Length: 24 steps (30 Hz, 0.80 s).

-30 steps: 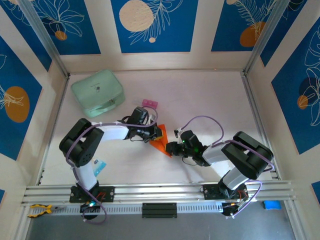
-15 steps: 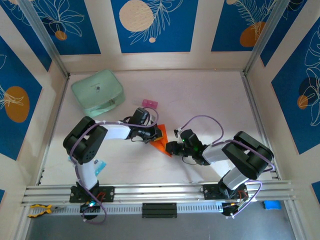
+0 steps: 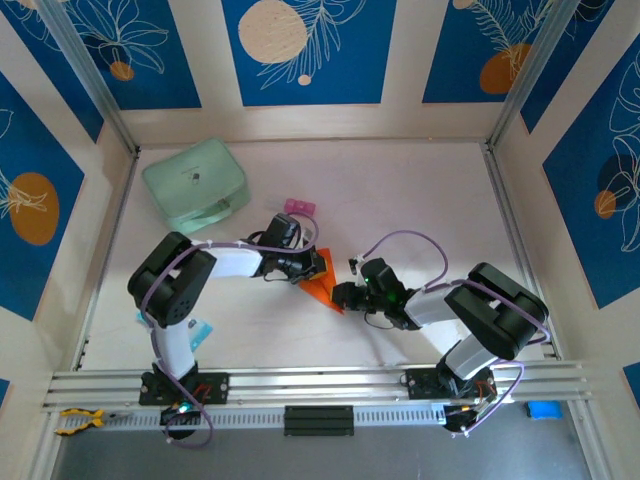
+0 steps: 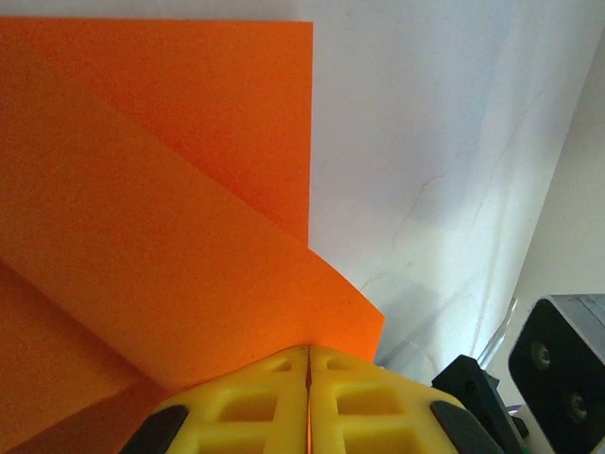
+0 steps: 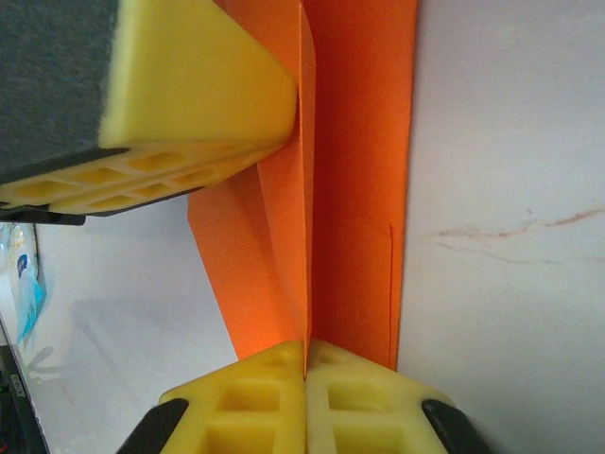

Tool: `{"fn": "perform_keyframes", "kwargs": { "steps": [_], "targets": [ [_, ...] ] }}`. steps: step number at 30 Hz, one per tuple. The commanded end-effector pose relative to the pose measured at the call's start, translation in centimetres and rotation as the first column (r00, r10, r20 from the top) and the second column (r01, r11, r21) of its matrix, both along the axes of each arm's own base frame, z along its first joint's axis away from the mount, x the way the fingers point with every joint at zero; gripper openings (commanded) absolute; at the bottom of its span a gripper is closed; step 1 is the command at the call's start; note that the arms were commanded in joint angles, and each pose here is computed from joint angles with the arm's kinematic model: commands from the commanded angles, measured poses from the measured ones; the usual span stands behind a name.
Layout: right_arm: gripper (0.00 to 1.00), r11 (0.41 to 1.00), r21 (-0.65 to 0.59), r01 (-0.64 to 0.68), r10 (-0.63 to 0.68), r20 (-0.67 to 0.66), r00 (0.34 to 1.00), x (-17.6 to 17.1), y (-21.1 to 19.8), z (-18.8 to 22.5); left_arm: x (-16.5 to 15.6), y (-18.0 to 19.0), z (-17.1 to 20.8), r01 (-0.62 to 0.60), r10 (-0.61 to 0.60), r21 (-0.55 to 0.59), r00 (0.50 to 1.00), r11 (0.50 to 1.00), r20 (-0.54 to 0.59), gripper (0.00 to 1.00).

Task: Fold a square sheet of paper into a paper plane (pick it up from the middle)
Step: Fourth fold the wing at the center of the table.

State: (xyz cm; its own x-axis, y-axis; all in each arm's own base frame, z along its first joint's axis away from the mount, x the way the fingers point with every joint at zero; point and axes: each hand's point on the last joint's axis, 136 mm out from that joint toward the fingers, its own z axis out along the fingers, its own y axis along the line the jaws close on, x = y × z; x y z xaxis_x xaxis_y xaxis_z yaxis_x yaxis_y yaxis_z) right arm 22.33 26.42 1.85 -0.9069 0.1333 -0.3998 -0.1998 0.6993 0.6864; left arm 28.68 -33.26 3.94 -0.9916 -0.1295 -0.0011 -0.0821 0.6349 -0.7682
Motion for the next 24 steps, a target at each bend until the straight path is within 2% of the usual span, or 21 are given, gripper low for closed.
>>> {"fn": "perform_keyframes", "kwargs": {
  "steps": [1,24],
  "targets": [
    [0.05,0.995,-0.103,0.003,-0.018,-0.146,0.989,-2.5,-1.9,-3.5,0.1,-0.9,0.1,0.036,-0.035,-0.020,0.999,0.999,0.011,0.10],
    [0.04,0.993,-0.115,0.018,-0.040,-0.190,0.981,-2.6,-2.1,-4.0,0.2,-0.9,-1.1,0.050,-0.050,0.013,0.999,0.999,-0.002,0.11]
  ]
}}
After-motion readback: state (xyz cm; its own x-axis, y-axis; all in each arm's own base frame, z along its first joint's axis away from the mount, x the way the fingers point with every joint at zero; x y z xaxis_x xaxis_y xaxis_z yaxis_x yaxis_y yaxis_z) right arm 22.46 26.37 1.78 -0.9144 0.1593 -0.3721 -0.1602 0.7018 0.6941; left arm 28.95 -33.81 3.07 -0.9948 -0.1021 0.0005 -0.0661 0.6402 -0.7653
